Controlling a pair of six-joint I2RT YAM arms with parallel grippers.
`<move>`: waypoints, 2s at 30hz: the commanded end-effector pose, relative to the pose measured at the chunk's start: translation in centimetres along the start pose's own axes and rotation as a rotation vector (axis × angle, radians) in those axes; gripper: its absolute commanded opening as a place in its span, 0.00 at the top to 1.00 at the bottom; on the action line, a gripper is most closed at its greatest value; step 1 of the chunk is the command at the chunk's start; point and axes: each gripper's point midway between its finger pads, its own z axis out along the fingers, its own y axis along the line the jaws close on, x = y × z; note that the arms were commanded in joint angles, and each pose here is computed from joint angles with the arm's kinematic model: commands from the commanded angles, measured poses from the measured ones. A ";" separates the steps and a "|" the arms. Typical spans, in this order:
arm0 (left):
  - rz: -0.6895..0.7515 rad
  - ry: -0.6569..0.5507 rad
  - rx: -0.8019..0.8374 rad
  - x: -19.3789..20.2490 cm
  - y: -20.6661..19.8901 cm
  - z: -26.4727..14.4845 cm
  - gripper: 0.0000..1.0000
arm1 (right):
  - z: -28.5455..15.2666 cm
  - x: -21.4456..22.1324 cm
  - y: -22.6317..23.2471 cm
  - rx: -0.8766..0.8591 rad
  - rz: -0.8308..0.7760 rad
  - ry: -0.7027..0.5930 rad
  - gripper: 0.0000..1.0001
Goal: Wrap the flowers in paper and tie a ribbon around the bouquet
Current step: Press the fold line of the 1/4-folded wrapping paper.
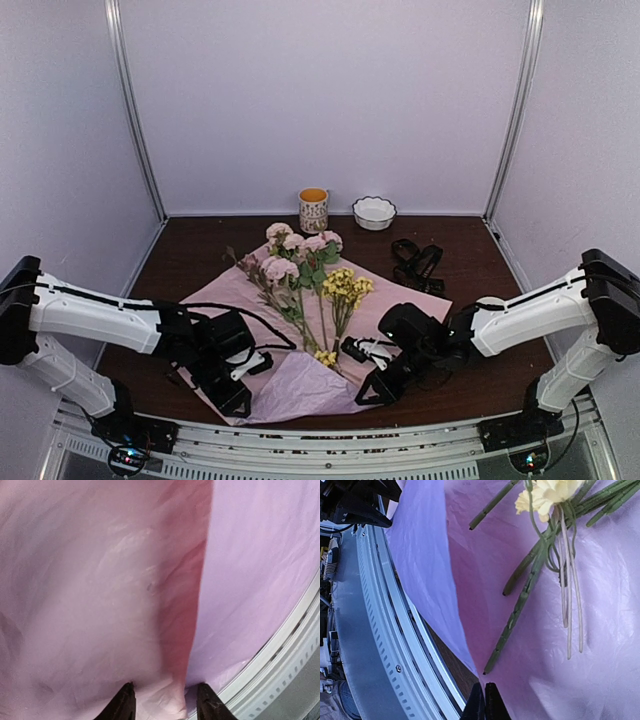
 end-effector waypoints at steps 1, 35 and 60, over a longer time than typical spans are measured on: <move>-0.045 0.042 -0.077 1.2 1.7 0.7 0.56 | -0.9 -0.3 -0.6 0.015 0.025 -0.014 1.00; 0.175 0.003 0.088 -0.5 -4.2 0.3 0.94 | -1.4 -0.5 -2.0 0.090 0.084 0.002 1.00; 0.204 0.181 -0.084 1.1 -1.0 2.4 1.00 | -2.1 0.7 -2.6 0.031 0.049 0.051 0.78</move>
